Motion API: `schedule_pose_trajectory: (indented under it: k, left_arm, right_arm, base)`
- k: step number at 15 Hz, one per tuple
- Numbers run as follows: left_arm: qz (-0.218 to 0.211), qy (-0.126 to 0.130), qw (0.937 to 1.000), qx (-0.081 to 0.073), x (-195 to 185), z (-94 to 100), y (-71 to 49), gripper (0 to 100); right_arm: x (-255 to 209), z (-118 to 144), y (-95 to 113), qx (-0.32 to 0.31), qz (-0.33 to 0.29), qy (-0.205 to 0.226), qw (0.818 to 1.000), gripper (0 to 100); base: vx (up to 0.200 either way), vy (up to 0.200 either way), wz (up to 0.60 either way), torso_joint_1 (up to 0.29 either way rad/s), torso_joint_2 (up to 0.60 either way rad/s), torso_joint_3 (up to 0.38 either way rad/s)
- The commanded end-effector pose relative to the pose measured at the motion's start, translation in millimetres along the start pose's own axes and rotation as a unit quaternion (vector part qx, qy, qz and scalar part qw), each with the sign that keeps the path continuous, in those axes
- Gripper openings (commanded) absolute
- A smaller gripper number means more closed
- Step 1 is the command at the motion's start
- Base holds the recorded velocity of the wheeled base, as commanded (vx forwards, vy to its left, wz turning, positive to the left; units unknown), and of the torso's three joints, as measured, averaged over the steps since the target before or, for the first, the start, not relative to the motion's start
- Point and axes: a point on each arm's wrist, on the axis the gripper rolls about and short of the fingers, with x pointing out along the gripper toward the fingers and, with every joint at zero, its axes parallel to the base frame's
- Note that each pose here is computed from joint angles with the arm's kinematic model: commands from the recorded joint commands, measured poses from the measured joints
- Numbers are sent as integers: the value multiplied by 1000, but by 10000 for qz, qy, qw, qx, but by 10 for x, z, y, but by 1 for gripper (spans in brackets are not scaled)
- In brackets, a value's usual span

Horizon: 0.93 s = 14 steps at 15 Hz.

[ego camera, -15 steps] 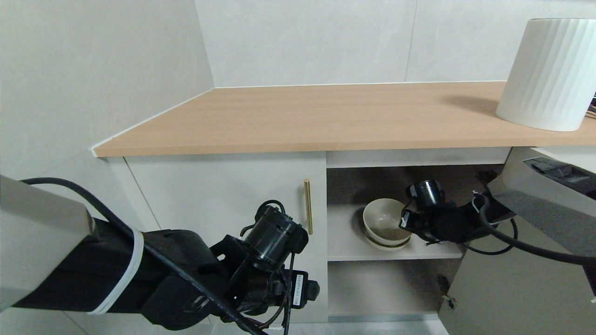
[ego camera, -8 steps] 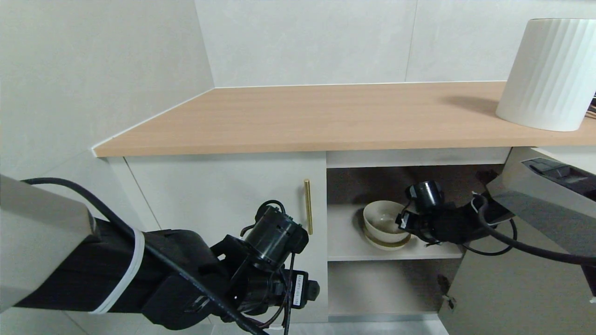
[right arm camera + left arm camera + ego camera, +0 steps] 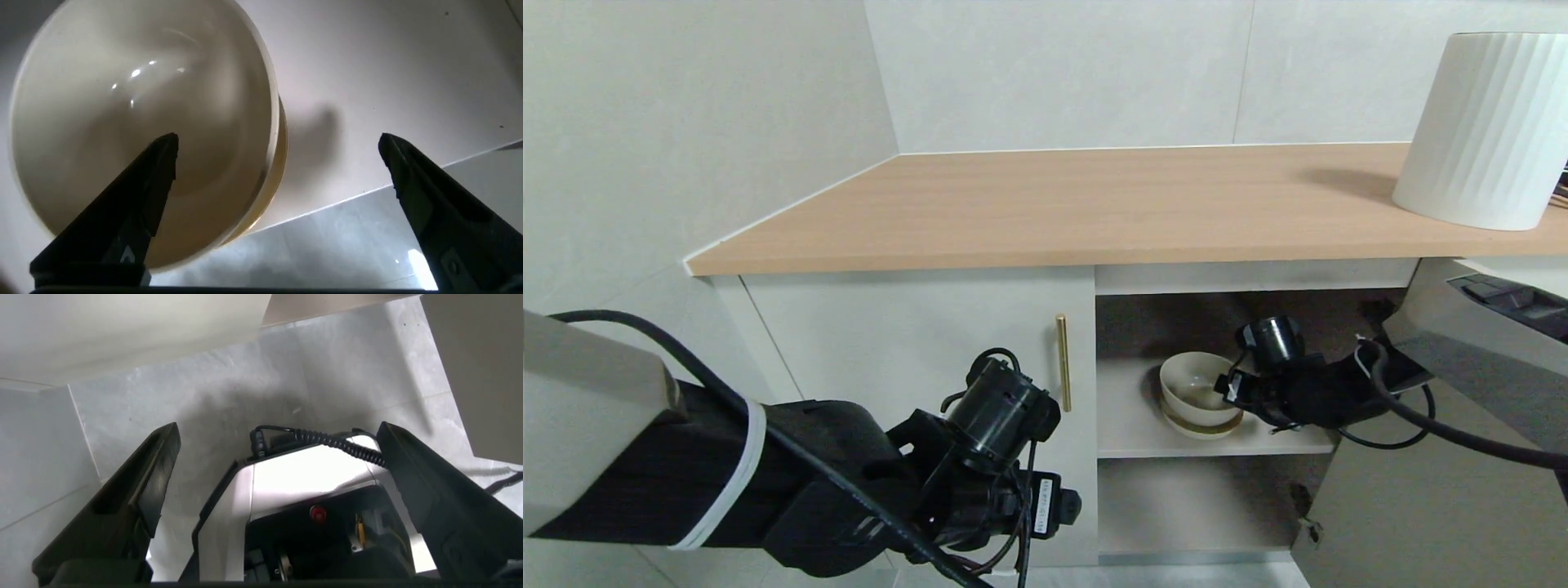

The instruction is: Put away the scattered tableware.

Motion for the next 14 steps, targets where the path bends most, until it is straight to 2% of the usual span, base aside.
schedule_pose_trajectory:
  k: [1,4,6,7,9,11,12,14]
  left_arm:
    - [-32,-223,9997,-80,-217,98,111,100]
    - [-77,-587,9978,-292,-552,163,274,100]
    - [-62,-812,9962,-297,-780,161,412,100]
    - [-127,-1106,9935,-244,-1040,102,522,100]
    - [-244,-1414,9891,-325,-1319,-3,614,100]
    - [-77,-1574,9859,-570,-1444,-89,806,100]
    - [-17,-1621,9846,-651,-1475,-123,864,100]
    - [58,-1671,9833,-719,-1538,-257,960,100]
  right_arm:
    - [-295,64,39,-23,216,-51,9998,100]
    - [-724,-18,-59,-156,383,131,9991,100]
    - [-968,-41,-128,-255,446,128,9986,100]
    - [-1279,-108,-199,-609,590,120,9963,100]
    - [-1738,-191,-298,-903,898,9,9919,100]
    - [-2116,-216,-433,-1146,1077,-60,9875,100]
    - [-2261,-215,-478,-1197,1115,-28,9865,100]
    - [-2526,-216,-585,-1301,1153,61,9848,100]
  base:
    - [0,0,0,0,0,0]
    - [0,0,0,0,0,0]
    - [0,0,0,0,0,0]
    - [0,0,0,0,0,0]
    - [0,0,0,0,0,0]
    - [0,0,0,0,0,0]
    - [0,0,0,0,0,0]
    - [0,0,0,0,0,0]
